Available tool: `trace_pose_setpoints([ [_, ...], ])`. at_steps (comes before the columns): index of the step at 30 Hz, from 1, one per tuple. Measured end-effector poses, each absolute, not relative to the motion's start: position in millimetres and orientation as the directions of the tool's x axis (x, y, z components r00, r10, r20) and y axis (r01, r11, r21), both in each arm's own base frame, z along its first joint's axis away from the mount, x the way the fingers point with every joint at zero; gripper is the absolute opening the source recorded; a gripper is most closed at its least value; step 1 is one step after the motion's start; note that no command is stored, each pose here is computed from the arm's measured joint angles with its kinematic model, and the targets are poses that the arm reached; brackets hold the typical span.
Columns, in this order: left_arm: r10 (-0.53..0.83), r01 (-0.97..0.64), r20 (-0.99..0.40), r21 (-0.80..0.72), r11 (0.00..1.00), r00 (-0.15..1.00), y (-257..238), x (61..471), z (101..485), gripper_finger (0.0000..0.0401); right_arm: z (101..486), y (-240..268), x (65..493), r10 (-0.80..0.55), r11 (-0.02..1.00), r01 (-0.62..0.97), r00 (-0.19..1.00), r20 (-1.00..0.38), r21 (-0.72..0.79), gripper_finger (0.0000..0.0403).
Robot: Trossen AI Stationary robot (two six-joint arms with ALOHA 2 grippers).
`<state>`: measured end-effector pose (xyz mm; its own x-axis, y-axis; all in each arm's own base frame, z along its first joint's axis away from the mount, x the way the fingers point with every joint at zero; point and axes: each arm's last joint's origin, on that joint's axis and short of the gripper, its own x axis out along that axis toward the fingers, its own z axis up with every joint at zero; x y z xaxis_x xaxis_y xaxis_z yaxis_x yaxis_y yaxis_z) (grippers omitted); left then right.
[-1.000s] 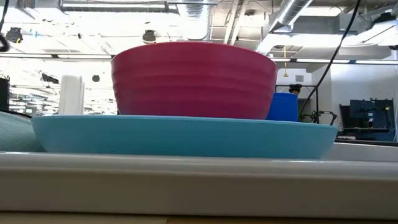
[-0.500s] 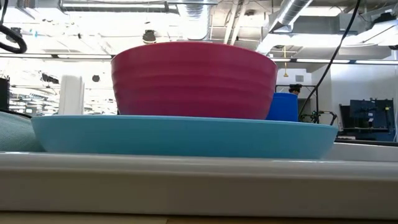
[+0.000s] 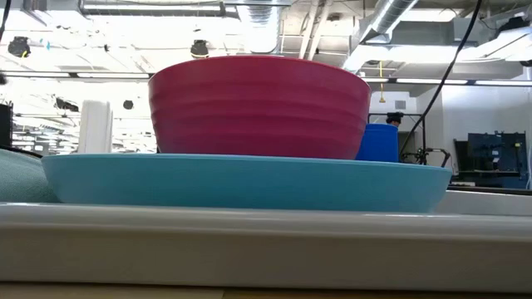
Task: Set up tray
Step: Adjust the green napkin on the gray tray
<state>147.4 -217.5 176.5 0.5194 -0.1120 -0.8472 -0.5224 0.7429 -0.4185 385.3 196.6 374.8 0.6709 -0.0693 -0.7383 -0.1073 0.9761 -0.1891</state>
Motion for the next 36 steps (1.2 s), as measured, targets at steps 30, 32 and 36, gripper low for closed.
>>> trace_pose_setpoints([
  [30,0.026,-0.74,-0.836,-0.471,0.481,0.549,-223.0,146.2,153.8,0.0165,374.7,180.7,393.2,-0.096,0.992,0.004,0.667,-0.738,-0.126,0.0102],
  [32,0.022,-0.741,-0.843,-0.459,0.49,0.537,-223.4,146.0,152.3,0.0165,374.7,178.8,394.0,-0.1,0.992,0.009,0.667,-0.739,-0.125,0.0102],
  [36,0.028,-0.741,-0.841,-0.46,0.489,0.54,-225.2,147.1,148.4,0.0164,374.7,174.3,396.0,-0.107,0.992,0.021,0.666,-0.739,-0.125,0.0102],
])
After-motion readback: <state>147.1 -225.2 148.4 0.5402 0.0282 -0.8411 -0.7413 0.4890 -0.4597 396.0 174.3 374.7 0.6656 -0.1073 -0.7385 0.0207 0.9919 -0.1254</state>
